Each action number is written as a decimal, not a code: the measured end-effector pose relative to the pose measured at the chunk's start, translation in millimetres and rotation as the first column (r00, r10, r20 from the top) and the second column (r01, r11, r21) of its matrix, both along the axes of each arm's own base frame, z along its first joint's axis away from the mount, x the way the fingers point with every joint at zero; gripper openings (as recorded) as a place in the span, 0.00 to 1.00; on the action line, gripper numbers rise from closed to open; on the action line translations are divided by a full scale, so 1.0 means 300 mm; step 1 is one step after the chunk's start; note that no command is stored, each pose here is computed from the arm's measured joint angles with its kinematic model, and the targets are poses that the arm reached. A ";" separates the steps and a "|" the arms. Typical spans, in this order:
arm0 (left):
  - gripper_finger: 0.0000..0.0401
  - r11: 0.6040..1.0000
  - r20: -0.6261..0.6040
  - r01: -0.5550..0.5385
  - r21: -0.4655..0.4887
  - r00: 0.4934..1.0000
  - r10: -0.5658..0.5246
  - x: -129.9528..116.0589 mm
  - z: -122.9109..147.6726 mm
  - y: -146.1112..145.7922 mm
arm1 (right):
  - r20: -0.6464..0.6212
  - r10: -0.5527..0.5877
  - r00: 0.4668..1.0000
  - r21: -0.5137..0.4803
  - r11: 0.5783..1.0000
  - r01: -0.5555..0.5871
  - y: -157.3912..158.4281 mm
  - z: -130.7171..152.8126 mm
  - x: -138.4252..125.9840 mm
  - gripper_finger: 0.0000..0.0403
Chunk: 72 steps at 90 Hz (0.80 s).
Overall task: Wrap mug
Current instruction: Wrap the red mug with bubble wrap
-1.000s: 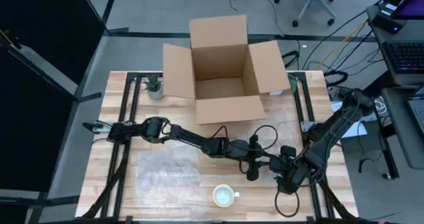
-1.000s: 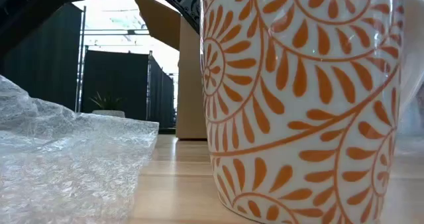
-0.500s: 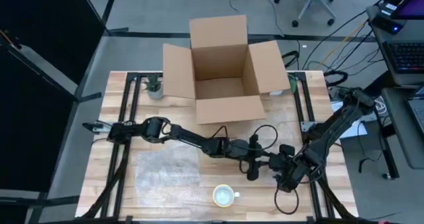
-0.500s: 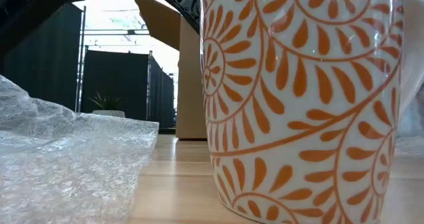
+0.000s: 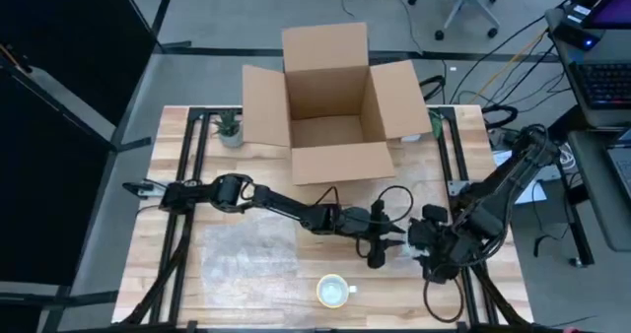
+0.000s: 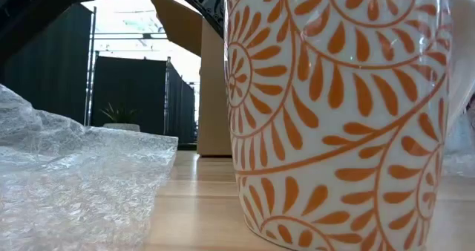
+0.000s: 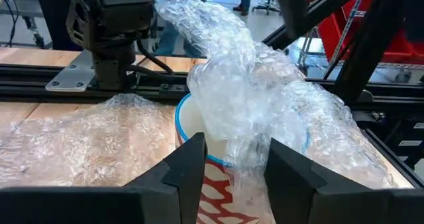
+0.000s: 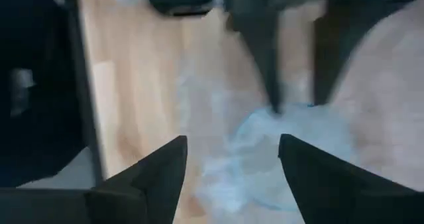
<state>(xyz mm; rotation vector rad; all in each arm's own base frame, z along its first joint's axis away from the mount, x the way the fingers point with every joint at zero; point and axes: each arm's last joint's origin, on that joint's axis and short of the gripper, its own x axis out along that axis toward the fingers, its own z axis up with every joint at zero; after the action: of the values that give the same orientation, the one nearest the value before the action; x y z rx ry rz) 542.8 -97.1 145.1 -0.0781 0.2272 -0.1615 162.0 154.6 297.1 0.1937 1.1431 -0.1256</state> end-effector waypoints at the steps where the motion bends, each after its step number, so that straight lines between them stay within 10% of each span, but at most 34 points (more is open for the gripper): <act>1: 0.32 1.000 0.000 0.000 0.000 1.000 0.000 0.000 0.000 0.000 | 0.007 -0.004 1.000 -0.010 1.000 0.004 -0.001 0.000 0.000 0.56; 41: 0.32 1.000 0.004 0.000 -0.002 1.000 0.000 0.000 0.002 0.000 | -0.123 -0.040 0.992 0.129 0.990 0.056 -0.003 -0.323 -0.022 0.56; 72: 0.32 1.000 -0.037 0.001 0.006 0.999 -0.001 -0.003 -0.025 -0.002 | -0.125 -0.021 0.992 0.183 0.982 0.044 -0.019 -0.204 -0.017 0.56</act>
<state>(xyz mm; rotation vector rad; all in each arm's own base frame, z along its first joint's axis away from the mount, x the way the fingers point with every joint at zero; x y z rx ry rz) 541.9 -97.6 137.5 -0.0752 0.2649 -0.1608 157.0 148.9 235.9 0.3748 1.2752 -0.0604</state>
